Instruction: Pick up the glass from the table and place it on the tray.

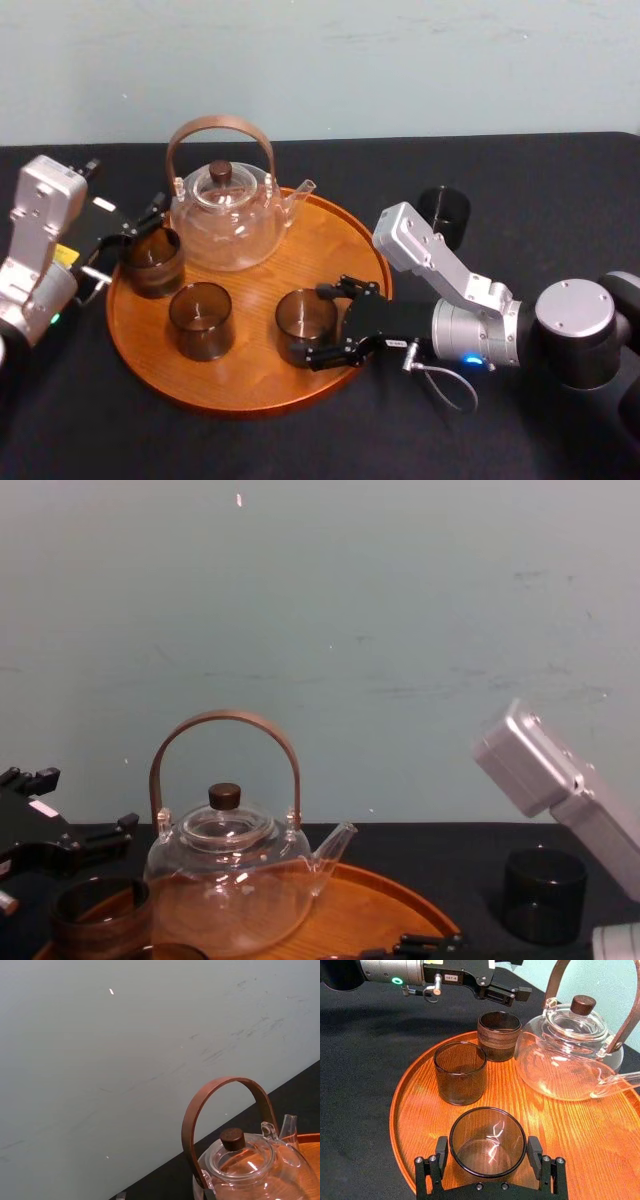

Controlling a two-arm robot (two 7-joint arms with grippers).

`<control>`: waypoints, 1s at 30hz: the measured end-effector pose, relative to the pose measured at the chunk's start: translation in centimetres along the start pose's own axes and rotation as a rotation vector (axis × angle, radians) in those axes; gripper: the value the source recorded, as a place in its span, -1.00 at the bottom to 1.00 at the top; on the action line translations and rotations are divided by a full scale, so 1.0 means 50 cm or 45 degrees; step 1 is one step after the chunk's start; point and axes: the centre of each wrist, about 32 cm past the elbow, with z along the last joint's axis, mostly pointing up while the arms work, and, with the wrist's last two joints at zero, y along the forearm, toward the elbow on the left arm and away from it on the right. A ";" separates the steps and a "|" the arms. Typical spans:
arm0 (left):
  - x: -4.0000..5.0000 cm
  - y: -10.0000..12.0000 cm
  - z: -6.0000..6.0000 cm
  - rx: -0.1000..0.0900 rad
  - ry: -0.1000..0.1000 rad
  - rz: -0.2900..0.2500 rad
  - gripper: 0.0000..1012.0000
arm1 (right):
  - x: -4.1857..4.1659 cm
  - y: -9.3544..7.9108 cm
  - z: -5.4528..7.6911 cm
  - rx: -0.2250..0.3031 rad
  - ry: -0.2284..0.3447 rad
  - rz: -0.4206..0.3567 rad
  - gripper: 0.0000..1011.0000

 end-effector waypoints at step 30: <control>0.000 0.000 0.000 0.000 0.000 0.000 0.98 | 0.022 -0.165 -0.016 0.061 0.041 -0.006 0.98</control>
